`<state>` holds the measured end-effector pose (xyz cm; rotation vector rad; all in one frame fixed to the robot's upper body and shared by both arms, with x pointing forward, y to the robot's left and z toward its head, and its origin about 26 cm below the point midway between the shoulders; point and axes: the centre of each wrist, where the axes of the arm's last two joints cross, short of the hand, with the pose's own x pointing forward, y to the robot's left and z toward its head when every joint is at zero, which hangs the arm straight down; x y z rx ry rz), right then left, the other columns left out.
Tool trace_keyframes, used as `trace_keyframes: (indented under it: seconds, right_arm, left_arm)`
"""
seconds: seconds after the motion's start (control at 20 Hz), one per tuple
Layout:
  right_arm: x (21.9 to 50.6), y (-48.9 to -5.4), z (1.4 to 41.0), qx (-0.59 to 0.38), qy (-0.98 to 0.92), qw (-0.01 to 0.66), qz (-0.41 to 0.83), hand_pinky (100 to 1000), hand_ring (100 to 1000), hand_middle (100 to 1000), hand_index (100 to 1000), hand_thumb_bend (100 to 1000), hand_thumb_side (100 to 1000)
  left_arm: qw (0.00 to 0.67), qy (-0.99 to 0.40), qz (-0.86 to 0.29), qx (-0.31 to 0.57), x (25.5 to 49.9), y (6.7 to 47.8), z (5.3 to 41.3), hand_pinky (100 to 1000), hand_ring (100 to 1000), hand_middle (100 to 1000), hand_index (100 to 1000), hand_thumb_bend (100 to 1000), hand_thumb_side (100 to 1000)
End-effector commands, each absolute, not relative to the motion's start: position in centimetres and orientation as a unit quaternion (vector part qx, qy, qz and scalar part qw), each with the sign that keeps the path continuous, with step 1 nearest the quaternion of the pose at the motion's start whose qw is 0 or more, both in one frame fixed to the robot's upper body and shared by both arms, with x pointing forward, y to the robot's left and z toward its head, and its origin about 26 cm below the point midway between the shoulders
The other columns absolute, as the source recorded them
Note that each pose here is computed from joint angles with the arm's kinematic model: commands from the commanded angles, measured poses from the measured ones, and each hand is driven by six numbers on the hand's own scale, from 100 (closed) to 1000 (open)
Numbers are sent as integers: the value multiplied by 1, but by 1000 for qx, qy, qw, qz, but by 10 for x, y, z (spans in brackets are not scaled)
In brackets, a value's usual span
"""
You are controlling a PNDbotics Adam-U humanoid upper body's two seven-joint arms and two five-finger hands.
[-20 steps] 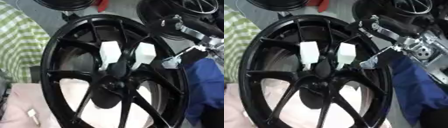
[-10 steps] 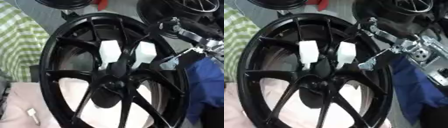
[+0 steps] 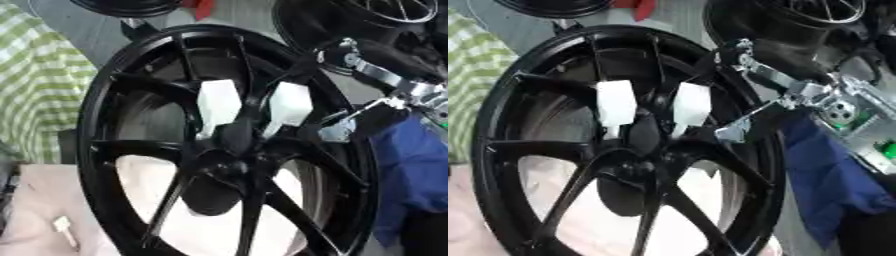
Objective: Pull the pin out of the wheel hub.
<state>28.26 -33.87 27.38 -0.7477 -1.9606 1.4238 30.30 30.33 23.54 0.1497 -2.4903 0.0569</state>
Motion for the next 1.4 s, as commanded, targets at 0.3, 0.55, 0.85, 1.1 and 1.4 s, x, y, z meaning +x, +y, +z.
trace_keyframes:
  seconds: [0.3, 0.55, 0.85, 1.1, 1.4]
  right_arm:
    - [281, -338, 283, -266, -747, 305, 528, 799, 810, 568, 781, 498, 454]
    - [281, -338, 284, -250, -751, 312, 526, 800, 814, 567, 783, 480, 467]
    - [281, -337, 285, -232, -751, 323, 528, 799, 813, 568, 785, 471, 476]
    - [281, -337, 284, -229, -750, 327, 528, 799, 813, 567, 782, 472, 470]
    - [282, -336, 281, -223, -749, 331, 528, 794, 806, 554, 769, 466, 440]
  left_arm:
    - [308, -949, 21, 57, 299, 303, 242, 891, 593, 554, 830, 331, 519]
    - [309, -949, 23, 56, 300, 302, 242, 891, 594, 553, 830, 333, 519]
    - [310, -949, 27, 56, 300, 302, 242, 891, 593, 553, 829, 335, 519]
    - [309, -949, 30, 56, 300, 302, 242, 891, 593, 552, 829, 336, 518]
    - [306, -950, 32, 52, 300, 301, 243, 891, 593, 552, 829, 337, 517]
